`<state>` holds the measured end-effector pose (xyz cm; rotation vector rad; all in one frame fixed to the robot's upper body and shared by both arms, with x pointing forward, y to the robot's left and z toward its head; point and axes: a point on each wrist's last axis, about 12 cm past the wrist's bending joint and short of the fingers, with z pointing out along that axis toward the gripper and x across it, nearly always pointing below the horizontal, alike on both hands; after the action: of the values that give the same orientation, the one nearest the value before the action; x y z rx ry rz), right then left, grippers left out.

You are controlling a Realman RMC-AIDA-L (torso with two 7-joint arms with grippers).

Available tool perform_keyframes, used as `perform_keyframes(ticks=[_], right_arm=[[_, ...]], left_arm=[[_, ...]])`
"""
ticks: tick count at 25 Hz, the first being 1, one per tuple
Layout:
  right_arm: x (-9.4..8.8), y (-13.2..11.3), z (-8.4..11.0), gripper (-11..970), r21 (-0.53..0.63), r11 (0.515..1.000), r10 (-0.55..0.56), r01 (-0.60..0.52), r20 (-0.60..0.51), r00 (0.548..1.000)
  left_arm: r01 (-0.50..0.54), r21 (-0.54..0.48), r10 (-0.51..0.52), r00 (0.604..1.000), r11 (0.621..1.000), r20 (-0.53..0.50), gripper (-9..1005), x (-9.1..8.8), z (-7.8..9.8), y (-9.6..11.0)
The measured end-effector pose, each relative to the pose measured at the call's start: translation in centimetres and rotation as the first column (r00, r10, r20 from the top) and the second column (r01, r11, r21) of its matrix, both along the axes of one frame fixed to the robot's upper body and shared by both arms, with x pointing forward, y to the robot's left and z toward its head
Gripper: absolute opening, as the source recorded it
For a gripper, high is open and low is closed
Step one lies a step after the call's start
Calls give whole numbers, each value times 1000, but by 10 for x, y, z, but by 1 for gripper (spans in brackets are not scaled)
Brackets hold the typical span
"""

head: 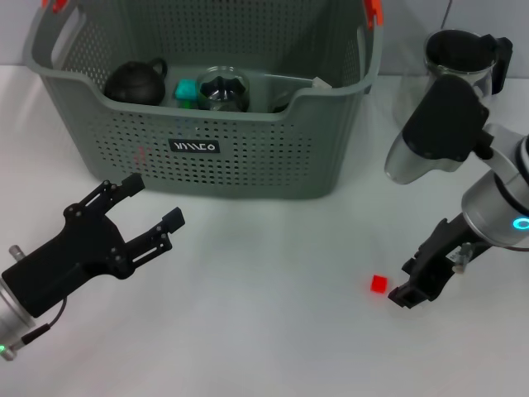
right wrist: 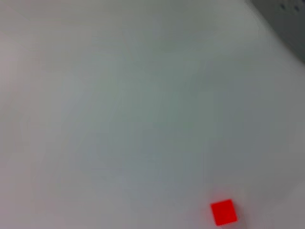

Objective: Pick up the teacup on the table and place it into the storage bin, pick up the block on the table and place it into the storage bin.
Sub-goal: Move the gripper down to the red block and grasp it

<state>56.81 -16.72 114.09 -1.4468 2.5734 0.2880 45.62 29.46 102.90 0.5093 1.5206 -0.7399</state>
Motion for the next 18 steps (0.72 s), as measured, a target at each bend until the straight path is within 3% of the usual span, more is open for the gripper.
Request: perform_keyframes(ticks=[18], right_arm=[[10, 14, -23, 493, -29, 997, 67, -65, 40, 997]], left_arm=[[-9, -3, 9, 1000, 1000, -4, 843, -2, -1, 1]])
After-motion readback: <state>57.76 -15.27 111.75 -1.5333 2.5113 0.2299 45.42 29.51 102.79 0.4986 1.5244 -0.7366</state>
